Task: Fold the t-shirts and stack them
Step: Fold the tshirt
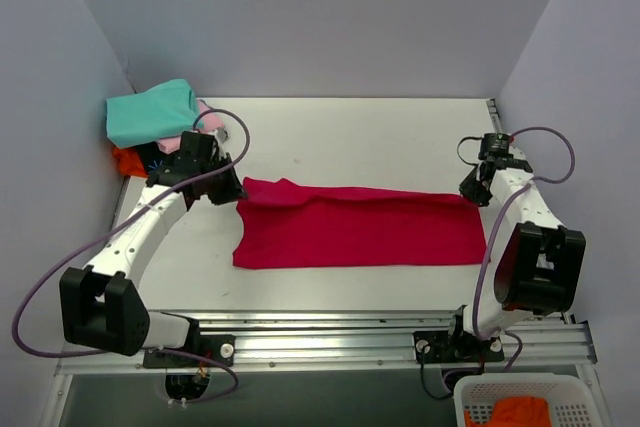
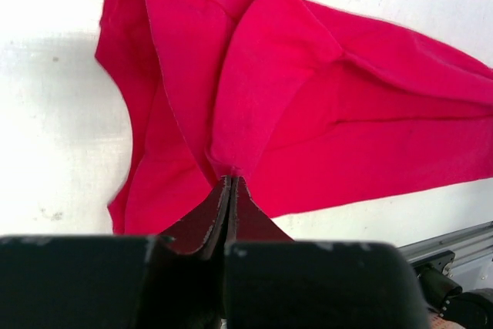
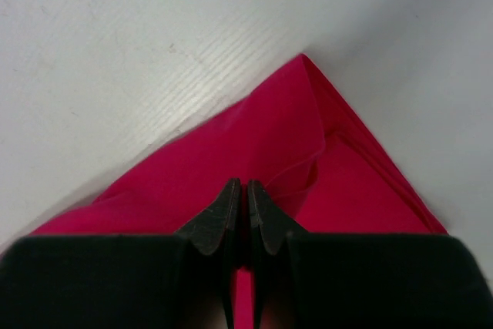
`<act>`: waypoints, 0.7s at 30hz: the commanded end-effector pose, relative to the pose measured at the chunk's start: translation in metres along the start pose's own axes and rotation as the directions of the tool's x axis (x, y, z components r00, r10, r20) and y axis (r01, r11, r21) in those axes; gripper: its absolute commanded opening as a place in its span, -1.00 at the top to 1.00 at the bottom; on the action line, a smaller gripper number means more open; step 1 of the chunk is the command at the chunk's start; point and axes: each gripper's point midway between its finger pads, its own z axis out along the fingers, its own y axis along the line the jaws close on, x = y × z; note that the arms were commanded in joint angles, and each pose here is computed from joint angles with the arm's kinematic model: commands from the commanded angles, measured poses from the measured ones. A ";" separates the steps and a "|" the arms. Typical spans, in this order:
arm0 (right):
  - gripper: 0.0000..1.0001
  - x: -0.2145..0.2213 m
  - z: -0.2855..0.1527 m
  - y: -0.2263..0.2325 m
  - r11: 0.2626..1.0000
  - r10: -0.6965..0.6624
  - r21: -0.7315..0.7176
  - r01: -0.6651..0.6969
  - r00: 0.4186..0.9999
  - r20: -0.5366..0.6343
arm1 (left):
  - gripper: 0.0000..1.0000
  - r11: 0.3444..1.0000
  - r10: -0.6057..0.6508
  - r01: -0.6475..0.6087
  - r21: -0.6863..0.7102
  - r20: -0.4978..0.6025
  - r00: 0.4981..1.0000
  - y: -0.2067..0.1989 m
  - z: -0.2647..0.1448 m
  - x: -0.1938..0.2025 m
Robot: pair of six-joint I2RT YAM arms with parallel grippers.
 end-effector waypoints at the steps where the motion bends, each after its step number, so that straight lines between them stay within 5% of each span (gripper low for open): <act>1: 1.00 0.005 -0.007 -0.025 0.997 0.019 0.073 -0.019 1.000 0.010 | 0.95 1.000 0.024 -0.024 0.003 0.032 0.999 0.002 -0.020 0.012; 7: 1.00 0.029 0.005 -0.047 0.988 0.054 0.144 -0.049 0.998 -0.031 | 0.89 0.999 0.011 -0.012 -0.029 -0.011 1.000 0.021 -0.029 0.046; 8: 1.00 0.033 0.006 -0.050 0.986 0.056 0.162 -0.049 0.997 -0.043 | 0.77 1.000 0.008 -0.009 -0.026 -0.024 1.000 0.021 -0.028 0.052; 9: 0.92 0.034 0.007 -0.053 0.983 0.060 0.176 -0.051 0.997 -0.047 | 0.28 0.999 -0.003 0.001 -0.032 -0.055 0.998 0.025 -0.025 0.064; 11: 0.51 0.038 0.010 -0.060 0.975 0.068 0.217 -0.055 0.996 -0.056 | -0.28 1.000 0.005 -0.006 -0.016 -0.071 0.997 0.013 -0.028 0.080; 12: -0.07 0.038 0.010 -0.062 0.972 0.069 0.229 -0.055 0.996 -0.056 | -0.58 0.999 -0.015 0.013 -0.031 -0.080 0.997 0.015 -0.027 0.087; 15: -0.90 0.037 0.008 -0.070 0.960 0.077 0.272 -0.063 0.996 -0.043 | -0.74 0.994 -0.112 0.113 0.005 -0.064 0.992 0.004 -0.034 0.091; 21: -0.93 0.034 0.008 -0.067 0.962 0.079 0.264 -0.064 0.996 -0.046 | -0.73 0.995 -0.090 0.089 -0.047 -0.017 0.996 0.006 -0.036 0.080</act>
